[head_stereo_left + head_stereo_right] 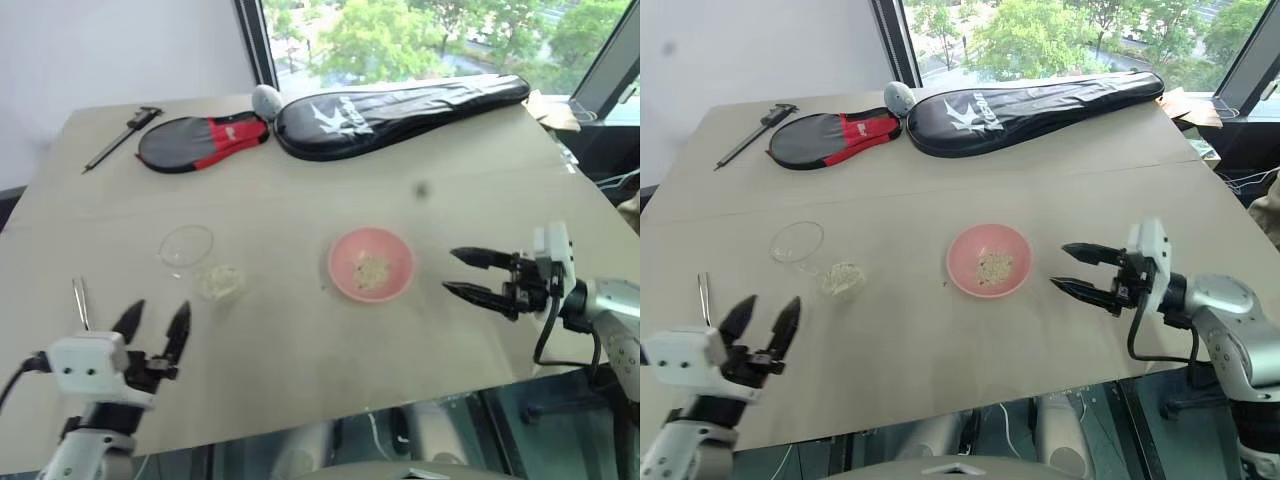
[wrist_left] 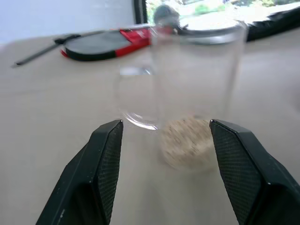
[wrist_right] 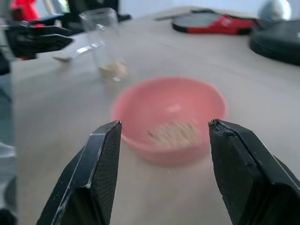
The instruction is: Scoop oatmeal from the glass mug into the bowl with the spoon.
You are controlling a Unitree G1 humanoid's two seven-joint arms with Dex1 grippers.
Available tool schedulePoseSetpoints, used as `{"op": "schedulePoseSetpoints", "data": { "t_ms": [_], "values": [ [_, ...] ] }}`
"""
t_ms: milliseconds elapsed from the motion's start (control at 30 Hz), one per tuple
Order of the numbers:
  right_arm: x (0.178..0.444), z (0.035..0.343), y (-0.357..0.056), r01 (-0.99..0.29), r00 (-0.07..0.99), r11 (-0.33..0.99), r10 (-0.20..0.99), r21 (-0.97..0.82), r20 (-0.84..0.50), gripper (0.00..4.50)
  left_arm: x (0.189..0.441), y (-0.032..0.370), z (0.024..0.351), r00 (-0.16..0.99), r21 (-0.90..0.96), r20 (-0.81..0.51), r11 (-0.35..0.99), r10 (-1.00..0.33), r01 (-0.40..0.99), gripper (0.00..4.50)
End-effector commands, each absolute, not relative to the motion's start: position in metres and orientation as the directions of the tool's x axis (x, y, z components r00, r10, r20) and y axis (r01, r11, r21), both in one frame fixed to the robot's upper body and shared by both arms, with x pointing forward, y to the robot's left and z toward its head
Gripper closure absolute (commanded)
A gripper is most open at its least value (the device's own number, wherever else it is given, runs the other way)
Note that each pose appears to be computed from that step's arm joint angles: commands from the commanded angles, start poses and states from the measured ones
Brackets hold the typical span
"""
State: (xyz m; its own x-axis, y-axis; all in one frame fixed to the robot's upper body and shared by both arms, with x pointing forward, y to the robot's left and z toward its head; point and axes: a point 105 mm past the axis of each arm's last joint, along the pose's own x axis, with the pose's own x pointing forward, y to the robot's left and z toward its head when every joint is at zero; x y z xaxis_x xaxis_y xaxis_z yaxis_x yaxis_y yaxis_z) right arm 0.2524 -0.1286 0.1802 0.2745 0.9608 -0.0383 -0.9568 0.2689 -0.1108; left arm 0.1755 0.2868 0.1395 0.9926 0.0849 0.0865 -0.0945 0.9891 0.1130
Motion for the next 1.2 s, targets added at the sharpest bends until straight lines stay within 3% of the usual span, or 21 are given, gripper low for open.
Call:
{"op": "schedulePoseSetpoints", "data": {
  "t_ms": [33, 167, 433, 1067, 1200],
  "values": [
    [0.239, 0.199, -0.101, -0.973, 0.146, 0.137, 0.989, -0.188, -0.036, 1.52, 0.174, 0.316, 0.147, 0.976, 0.065, 0.087, 0.976, 0.202, -0.208, 1.48],
    [0.239, 0.201, -0.089, -0.978, 0.1, 0.082, 0.991, -0.194, -0.089, 1.52, 0.178, 0.329, 0.142, 0.965, 0.08, 0.015, 0.962, 0.261, -0.261, 1.48],
    [0.243, 0.209, -0.075, -0.974, 0.091, 0.075, 0.994, -0.214, -0.067, 1.52, 0.175, 0.366, 0.125, 0.899, 0.077, -0.119, 0.907, 0.421, -0.415, 1.48],
    [0.245, 0.224, -0.066, -0.959, 0.131, 0.119, 0.991, -0.257, -0.029, 1.52, 0.189, 0.416, 0.088, 0.818, 0.099, -0.367, 0.893, 0.443, -0.439, 1.48],
    [0.247, 0.225, -0.067, -0.956, 0.145, 0.134, 0.989, -0.26, -0.023, 1.52, 0.187, 0.413, 0.074, 0.795, 0.032, -0.423, 0.884, 0.435, -0.467, 2.73]
  ]
}}
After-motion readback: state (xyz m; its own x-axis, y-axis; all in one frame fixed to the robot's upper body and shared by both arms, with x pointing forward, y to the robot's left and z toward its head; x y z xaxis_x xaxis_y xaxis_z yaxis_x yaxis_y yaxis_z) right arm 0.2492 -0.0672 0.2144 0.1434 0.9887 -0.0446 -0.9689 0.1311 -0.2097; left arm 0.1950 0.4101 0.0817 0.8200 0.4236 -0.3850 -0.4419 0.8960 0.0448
